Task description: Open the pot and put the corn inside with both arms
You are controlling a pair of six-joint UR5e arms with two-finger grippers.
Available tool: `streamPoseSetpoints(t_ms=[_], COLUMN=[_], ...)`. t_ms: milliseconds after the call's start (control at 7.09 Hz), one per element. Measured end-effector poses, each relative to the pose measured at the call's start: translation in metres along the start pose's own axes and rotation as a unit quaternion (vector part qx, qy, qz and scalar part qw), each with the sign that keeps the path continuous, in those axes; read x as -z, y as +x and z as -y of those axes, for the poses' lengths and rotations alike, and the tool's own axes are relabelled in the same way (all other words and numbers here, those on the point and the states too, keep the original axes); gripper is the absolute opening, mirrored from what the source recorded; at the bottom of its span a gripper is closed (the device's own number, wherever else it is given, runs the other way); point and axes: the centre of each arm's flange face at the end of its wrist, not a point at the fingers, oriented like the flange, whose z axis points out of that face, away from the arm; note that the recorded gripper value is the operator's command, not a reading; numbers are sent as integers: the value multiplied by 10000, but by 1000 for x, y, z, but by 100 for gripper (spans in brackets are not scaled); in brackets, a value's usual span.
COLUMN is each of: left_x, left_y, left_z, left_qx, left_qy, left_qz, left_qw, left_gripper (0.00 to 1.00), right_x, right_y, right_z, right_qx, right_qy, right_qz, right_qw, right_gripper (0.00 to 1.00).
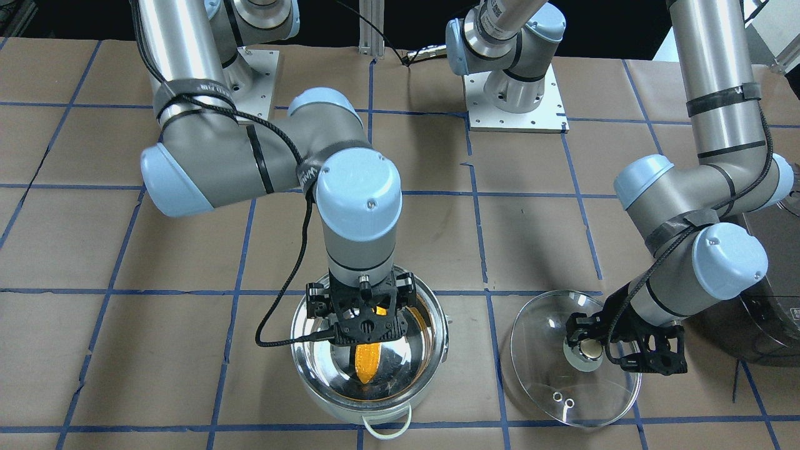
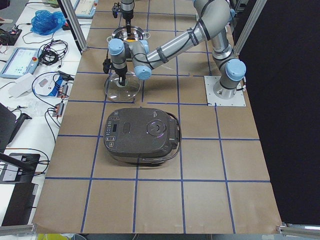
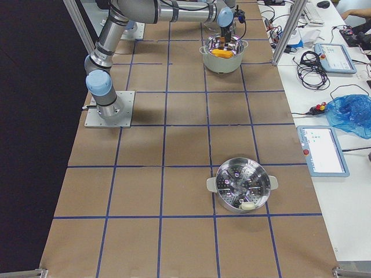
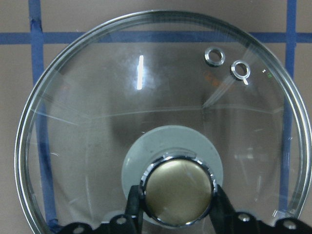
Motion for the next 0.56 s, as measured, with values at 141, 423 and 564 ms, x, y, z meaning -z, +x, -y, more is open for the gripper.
streamPoseSetpoints(t_ms=[141, 423, 564], left_x=[-1, 9, 24], left_y=[4, 6, 11], left_z=[3, 7, 5], left_qx=[15, 98, 91], left_qy=[32, 136, 174], left_qz=[8, 45, 78], left_qw=[10000, 9998, 9998], left_gripper=[100, 100, 100], right_x=[31, 79, 95], right_y=[18, 77, 106], right_z=[-13, -57, -84], right_qx=[-75, -358, -415], right_qy=[-25, -76, -68], right_qz=[-17, -26, -34], right_qw=[10000, 9993, 9991], right_gripper=[98, 98, 98])
